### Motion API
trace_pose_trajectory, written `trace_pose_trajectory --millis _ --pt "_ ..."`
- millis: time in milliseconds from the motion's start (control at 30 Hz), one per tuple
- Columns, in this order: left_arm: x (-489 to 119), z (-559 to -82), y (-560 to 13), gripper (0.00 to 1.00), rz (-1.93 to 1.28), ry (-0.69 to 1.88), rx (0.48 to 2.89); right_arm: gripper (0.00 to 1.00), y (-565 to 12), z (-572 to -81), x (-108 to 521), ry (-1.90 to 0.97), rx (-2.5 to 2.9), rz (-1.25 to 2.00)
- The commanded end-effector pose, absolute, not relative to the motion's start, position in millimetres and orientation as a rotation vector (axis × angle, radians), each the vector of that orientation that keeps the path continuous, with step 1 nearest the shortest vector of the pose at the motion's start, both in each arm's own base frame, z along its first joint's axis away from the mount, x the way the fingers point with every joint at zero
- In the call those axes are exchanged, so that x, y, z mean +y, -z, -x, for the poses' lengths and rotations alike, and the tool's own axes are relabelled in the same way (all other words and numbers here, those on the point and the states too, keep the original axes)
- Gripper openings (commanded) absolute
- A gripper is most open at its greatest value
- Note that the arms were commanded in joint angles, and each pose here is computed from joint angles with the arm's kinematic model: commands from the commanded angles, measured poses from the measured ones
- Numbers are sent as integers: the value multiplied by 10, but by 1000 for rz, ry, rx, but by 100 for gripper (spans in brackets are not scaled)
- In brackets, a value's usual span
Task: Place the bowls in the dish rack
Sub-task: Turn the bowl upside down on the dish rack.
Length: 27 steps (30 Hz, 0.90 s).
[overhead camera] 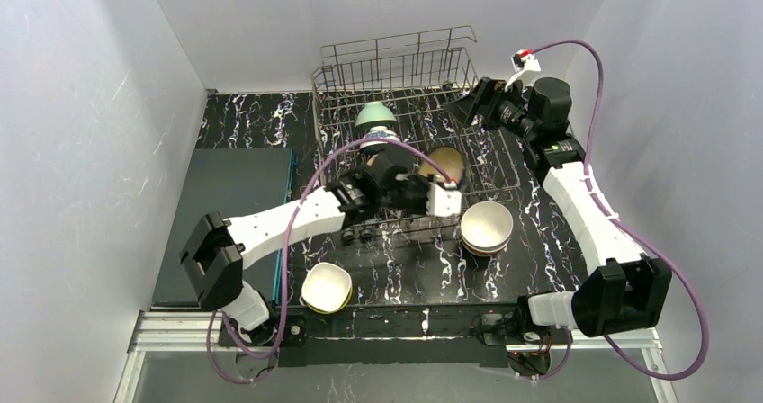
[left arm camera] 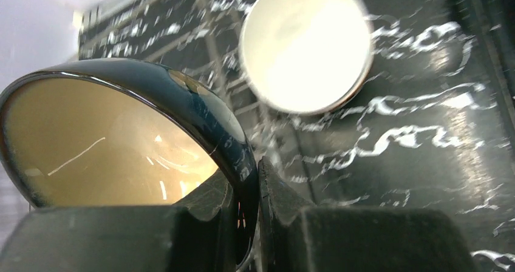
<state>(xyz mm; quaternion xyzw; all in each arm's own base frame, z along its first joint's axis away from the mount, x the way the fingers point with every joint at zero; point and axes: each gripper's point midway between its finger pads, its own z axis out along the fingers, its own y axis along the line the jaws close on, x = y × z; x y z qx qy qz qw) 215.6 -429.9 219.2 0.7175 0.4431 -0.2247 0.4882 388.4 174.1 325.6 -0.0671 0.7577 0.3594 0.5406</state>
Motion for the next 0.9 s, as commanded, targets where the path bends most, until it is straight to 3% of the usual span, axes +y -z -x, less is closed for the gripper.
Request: trace_pose_trajectory --millis 0,400,867 --pt "-3964 -2504 -2792 0 -1534 556 1045 99 -3685 -3782 1786 -902 1678 178" --pt "-3028 -3183 -2832 0 -1261 396 1113 99 -3533 -3833 2058 -1118 1697 171" --pt "-2660 -2943 -2935 0 -1230 233 960 99 -3332 -3637 3198 -1459 1685 390"
